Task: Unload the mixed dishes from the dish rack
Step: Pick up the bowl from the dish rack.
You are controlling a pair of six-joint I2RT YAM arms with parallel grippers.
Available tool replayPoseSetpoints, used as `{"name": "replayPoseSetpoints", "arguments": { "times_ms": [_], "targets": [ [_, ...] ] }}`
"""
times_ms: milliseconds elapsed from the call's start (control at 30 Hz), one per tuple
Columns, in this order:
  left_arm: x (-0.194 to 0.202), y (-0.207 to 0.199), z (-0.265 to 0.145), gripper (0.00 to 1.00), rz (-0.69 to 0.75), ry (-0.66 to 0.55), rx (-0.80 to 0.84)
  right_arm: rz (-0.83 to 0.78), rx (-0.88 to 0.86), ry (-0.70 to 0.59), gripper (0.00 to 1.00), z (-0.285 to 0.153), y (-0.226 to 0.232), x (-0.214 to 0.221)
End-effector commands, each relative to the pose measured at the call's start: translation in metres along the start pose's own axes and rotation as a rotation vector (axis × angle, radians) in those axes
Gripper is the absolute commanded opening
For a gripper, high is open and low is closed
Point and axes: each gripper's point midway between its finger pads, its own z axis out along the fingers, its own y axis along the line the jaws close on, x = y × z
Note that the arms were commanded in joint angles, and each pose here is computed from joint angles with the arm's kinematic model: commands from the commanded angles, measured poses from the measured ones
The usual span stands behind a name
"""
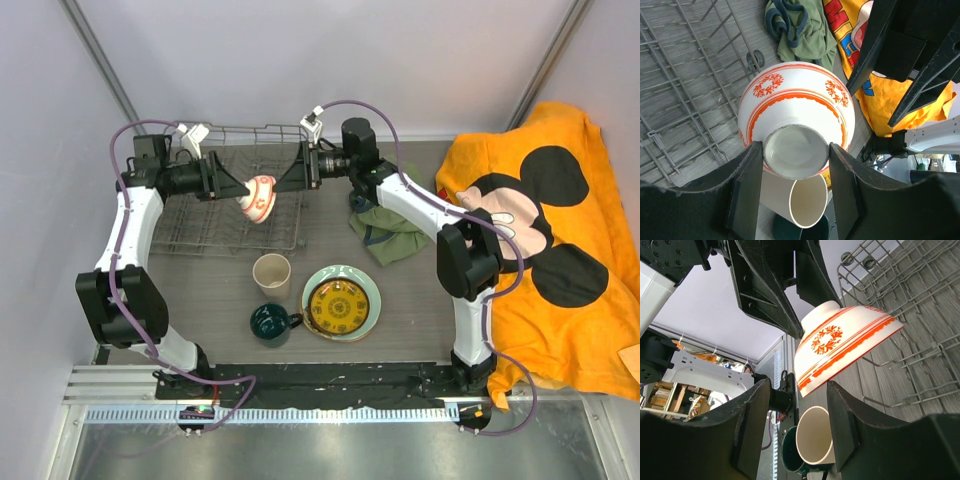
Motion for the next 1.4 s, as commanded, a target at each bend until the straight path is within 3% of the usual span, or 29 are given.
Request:
{"name": "replayPoseSetpoints", "arguments": {
  "times_ms": [0, 633, 1233, 1367],
  "targets": [
    [-0.017, -0.029, -0.011, 0.0, 0.082, -0.058, 0.069, -0.021, -0.058, -0.006, 0.54, 0.006, 0.01, -0.003],
    [-0.01, -0.021, -0.005, 0.0, 0.084, -0.06, 0.056, -0.005, -0.126, 0.027, 0.49, 0.024, 0.023, 0.008],
    [0.002, -0.015, 0.004, 0.0, 0.074, -0.041, 0.054, 0.016, -0.155, 0.056, 0.2, 0.039, 0.028, 0.015],
    [0.004, -0.012, 0.005, 0.16, 0.071, -0.038, 0.051, 0.011, -0.159, 0.055, 0.1, 0.038, 0.031, 0.013]
  ]
}}
